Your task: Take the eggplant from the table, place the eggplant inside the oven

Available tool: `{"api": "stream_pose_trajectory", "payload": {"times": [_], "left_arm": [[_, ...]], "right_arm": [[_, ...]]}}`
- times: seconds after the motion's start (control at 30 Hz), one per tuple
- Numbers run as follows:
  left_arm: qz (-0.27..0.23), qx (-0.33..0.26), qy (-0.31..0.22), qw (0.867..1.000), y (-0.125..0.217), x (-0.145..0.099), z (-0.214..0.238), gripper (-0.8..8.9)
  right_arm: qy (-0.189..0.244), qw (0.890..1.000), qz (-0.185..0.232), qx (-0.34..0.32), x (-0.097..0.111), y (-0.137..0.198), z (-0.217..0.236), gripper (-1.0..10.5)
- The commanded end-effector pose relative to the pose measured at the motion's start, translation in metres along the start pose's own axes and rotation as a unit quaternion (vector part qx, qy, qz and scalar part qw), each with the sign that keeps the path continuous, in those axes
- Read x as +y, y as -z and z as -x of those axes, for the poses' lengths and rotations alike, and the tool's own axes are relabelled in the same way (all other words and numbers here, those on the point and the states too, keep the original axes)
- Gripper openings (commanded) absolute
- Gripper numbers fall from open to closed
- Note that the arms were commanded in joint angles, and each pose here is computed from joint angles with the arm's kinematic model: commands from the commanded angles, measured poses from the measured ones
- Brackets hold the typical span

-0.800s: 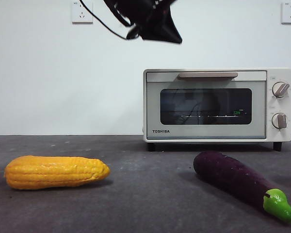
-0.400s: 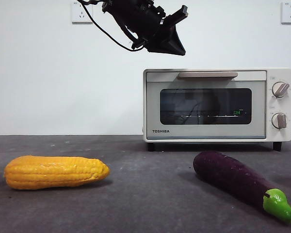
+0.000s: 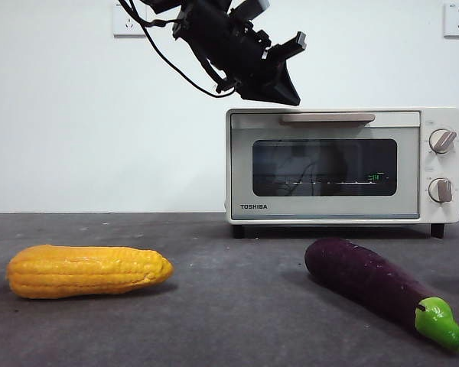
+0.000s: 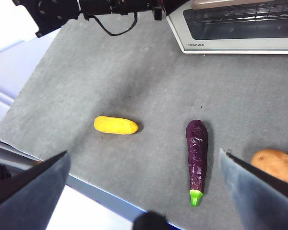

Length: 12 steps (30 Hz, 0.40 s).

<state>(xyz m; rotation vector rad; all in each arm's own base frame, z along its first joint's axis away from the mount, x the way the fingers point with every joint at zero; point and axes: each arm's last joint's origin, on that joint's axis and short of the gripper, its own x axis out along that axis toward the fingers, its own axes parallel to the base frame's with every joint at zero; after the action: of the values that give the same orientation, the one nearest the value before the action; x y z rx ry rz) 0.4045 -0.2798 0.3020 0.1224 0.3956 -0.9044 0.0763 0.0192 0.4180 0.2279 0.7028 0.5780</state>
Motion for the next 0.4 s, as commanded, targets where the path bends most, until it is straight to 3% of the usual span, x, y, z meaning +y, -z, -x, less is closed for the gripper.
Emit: {"api": "stream_pose_trajectory", "payload": {"times": [0.03, 0.4], "left_arm": [[-0.008, 0.005, 0.001, 1.000, 0.008, 0.000, -0.011, -0.05], [-0.008, 0.025, 0.004, 1.000, 0.023, 0.002, -0.023, -0.05]], "right_arm": [[-0.002, 1.000, 0.004, -0.002, 0.001, 0.000, 0.000, 6.3], [-0.002, 1.000, 0.004, -0.002, 0.001, 0.000, 0.000, 6.3]]}}
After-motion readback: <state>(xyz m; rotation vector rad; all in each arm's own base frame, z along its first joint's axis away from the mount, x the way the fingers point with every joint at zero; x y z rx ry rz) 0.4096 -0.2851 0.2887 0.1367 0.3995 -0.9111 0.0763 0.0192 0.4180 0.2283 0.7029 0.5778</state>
